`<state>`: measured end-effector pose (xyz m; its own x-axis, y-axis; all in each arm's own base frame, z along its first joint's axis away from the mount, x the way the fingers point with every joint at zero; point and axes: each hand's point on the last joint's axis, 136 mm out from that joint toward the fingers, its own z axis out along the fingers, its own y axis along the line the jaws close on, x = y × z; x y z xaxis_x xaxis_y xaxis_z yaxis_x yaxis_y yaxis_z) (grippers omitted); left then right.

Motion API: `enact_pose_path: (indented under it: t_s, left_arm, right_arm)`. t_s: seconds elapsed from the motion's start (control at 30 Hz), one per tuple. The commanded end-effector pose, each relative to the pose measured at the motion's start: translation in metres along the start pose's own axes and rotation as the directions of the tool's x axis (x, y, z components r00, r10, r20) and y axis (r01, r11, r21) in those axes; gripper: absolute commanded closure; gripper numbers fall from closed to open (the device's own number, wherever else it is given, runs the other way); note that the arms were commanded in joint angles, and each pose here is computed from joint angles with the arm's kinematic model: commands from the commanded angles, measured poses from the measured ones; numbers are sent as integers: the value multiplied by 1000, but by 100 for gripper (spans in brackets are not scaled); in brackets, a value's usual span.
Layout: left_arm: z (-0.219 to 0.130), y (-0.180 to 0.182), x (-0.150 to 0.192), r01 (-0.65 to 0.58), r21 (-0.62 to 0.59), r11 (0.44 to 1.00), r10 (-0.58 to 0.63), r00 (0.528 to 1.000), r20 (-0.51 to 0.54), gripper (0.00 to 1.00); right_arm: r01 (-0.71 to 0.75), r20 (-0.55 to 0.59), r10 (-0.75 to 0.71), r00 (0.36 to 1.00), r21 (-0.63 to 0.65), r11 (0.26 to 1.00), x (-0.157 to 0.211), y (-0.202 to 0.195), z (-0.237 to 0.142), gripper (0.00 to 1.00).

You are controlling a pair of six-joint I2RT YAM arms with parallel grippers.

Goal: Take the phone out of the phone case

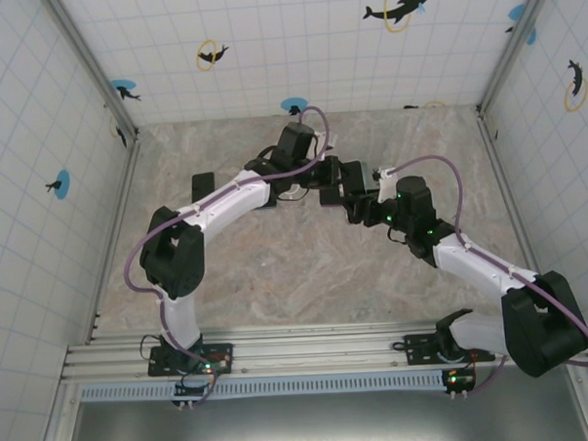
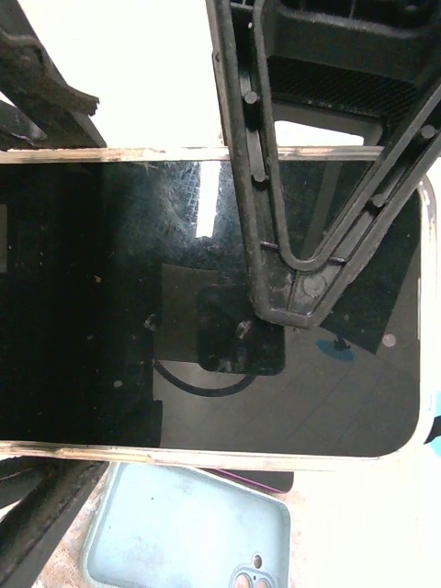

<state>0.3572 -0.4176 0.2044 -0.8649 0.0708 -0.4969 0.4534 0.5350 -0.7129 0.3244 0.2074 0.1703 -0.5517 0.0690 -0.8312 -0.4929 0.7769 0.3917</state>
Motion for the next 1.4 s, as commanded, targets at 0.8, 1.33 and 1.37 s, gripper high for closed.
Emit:
enact_pose_path:
  t_s: [0.8, 1.33, 1.37]
  left_arm:
    - [-91, -64, -90, 167, 450, 877, -303, 920, 250, 83]
    - [-110, -80, -97, 194, 544, 816, -383, 887, 258, 84]
    - [-110, -80, -98, 194, 547, 814, -384, 887, 256, 84]
  right_arm:
    - [-459, 319, 591, 741, -402, 792, -63, 38, -68, 40]
    - [-474, 306, 667, 679, -512, 717, -81, 51, -67, 69]
    - [-474, 309, 672, 673, -516, 713, -82, 51, -67, 70]
